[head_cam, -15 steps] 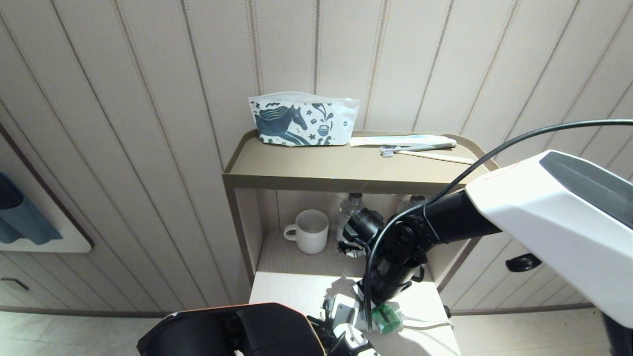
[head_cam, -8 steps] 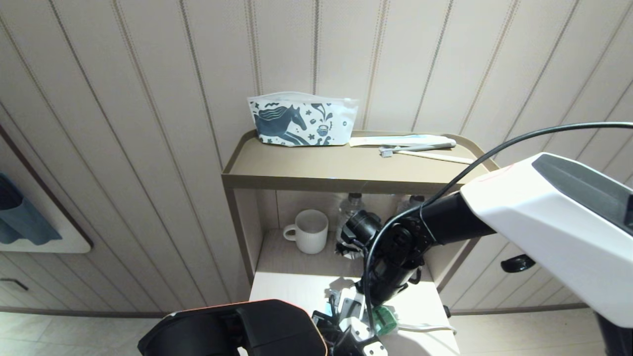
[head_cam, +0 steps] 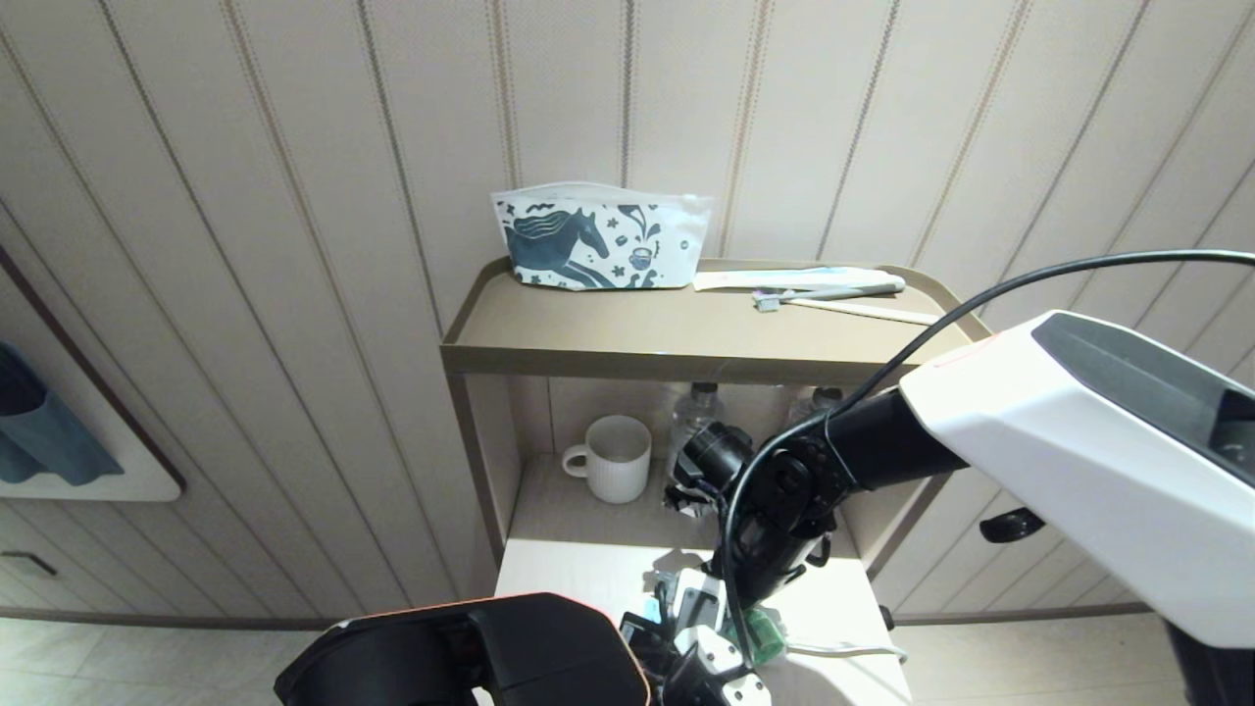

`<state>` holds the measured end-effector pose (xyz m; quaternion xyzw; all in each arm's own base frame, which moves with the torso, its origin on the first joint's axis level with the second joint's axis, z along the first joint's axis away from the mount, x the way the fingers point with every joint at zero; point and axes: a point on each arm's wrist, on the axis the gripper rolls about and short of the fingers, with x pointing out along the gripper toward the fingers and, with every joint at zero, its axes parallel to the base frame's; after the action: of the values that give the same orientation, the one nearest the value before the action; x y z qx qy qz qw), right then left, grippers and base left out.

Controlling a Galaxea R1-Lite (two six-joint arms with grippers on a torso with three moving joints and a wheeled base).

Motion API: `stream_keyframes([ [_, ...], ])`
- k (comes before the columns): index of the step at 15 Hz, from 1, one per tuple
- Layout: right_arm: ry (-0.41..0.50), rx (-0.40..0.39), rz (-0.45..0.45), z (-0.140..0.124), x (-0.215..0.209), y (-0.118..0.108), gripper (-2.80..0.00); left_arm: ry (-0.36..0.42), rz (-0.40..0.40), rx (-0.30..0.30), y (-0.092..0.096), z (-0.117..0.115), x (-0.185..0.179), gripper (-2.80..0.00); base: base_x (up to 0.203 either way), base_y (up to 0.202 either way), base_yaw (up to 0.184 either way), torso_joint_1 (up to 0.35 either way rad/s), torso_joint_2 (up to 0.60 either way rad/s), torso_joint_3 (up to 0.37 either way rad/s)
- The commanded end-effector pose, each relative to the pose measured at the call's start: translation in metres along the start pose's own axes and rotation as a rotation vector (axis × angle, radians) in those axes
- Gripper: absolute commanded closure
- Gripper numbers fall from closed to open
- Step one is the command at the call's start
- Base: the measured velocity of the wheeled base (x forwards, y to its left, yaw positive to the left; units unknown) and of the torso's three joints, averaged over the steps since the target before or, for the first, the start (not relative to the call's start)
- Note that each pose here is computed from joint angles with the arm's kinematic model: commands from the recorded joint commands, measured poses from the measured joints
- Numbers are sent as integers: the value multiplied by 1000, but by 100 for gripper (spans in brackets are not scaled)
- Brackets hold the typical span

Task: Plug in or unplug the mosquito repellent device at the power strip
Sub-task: Hold the socket with your left hand and unplug it with your right hand

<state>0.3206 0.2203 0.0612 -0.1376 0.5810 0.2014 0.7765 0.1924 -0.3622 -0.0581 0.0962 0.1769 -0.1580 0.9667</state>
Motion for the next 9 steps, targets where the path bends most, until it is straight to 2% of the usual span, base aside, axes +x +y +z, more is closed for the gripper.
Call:
stream_keyframes([
  [1,6,5,-3,0,1,-2,0,5,20,-1,5,-3,0,0,0,0,0,0,0,0],
  [5,5,5,-3,0,1,-2,0,19,40,-1,13,-5,4,0,0,0,0,0,0,0],
  [9,6,6,-2,0,1,-2,0,24,43,8,13,-7,5,0,0,0,0,0,0,0],
])
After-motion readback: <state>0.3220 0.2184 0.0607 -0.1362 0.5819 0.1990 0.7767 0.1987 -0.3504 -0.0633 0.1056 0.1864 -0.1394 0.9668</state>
